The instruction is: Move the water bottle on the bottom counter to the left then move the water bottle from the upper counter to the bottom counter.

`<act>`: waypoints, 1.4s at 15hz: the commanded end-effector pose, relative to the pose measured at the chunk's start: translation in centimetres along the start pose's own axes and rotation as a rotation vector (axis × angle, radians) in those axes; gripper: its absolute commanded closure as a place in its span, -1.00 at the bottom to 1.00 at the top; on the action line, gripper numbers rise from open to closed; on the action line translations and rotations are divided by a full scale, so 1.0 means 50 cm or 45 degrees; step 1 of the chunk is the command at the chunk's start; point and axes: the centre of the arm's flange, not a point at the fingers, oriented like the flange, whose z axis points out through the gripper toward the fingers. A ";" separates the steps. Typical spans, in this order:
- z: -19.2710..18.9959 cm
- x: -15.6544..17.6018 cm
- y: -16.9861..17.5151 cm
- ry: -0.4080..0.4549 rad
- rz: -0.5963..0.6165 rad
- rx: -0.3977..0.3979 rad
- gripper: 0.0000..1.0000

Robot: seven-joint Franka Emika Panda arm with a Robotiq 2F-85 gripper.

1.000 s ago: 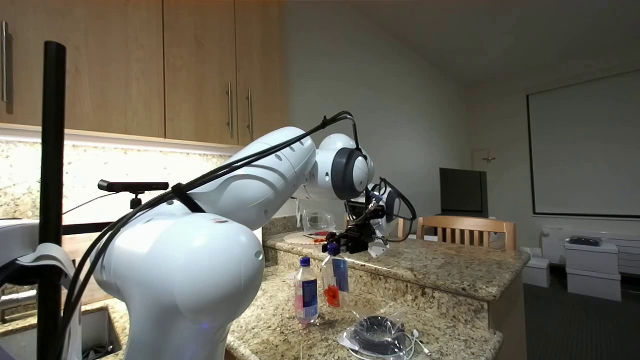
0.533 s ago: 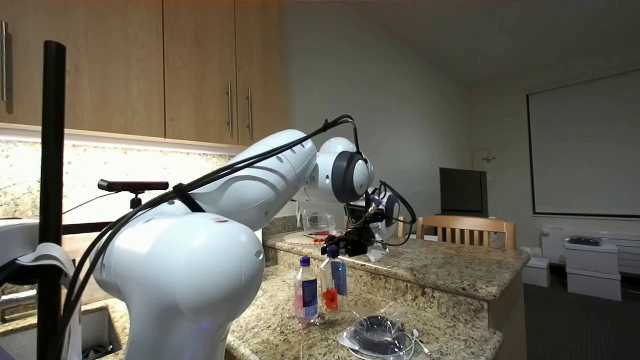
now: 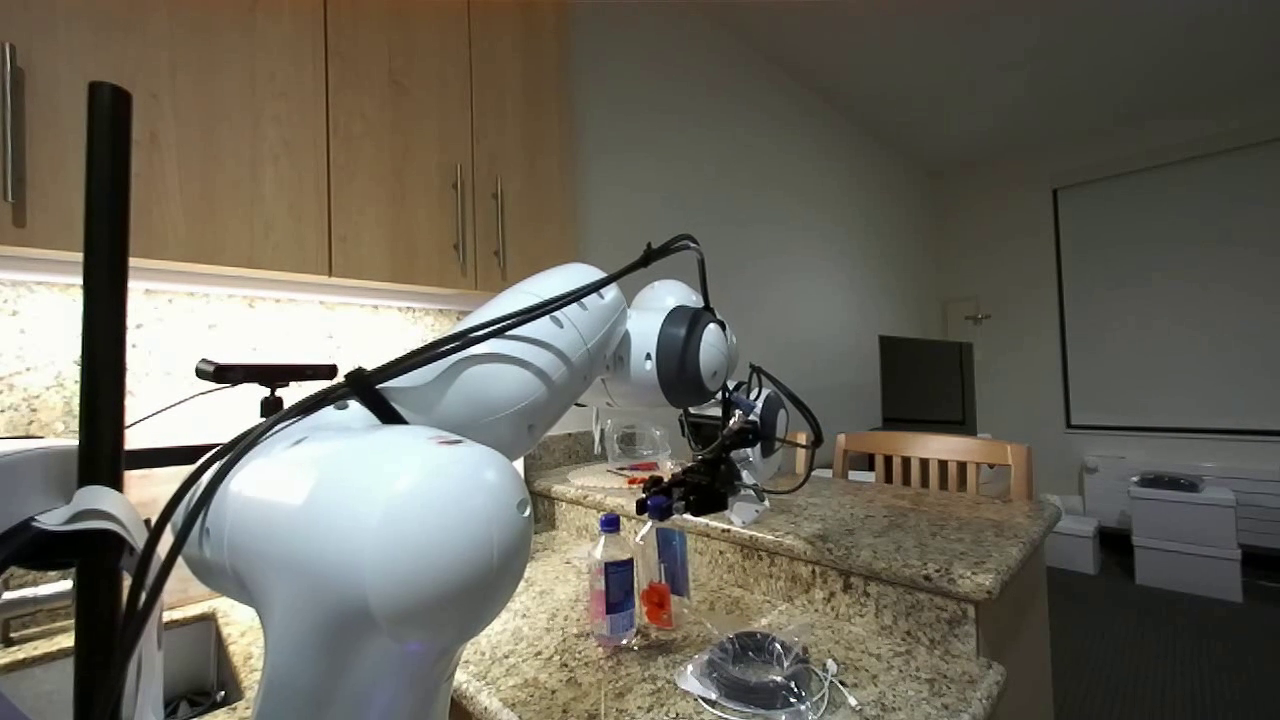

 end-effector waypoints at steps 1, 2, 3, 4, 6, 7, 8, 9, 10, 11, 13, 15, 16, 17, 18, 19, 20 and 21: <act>-0.001 -0.003 -0.005 -0.015 0.053 -0.033 0.73; -0.001 -0.001 -0.006 -0.017 0.059 -0.036 0.73; 0.000 0.002 -0.007 -0.016 0.065 -0.039 0.73; 0.001 0.005 -0.007 -0.017 0.066 -0.041 0.73; 0.003 0.013 -0.007 -0.009 0.070 -0.045 0.73; 0.003 0.017 -0.007 -0.004 0.063 -0.045 0.73; 0.003 0.015 -0.007 0.012 0.049 -0.044 0.73; 0.001 0.007 -0.008 0.040 0.027 -0.038 0.72; -0.001 0.002 -0.009 0.053 -0.001 -0.030 0.72; -0.003 -0.002 -0.009 0.062 -0.016 -0.025 0.72; -0.004 -0.003 -0.010 0.066 -0.030 -0.027 0.73; -0.006 -0.005 -0.012 0.075 -0.040 -0.028 0.73; -0.006 -0.006 -0.013 0.075 -0.045 -0.028 0.73; -0.007 -0.008 -0.015 0.076 -0.054 -0.028 0.73; -0.006 -0.008 -0.016 0.077 -0.060 -0.027 0.73; -0.006 -0.008 -0.016 0.078 -0.062 -0.027 0.73; -0.006 -0.008 -0.015 0.073 -0.064 -0.027 0.73; -0.005 -0.008 -0.015 0.070 -0.070 -0.024 0.73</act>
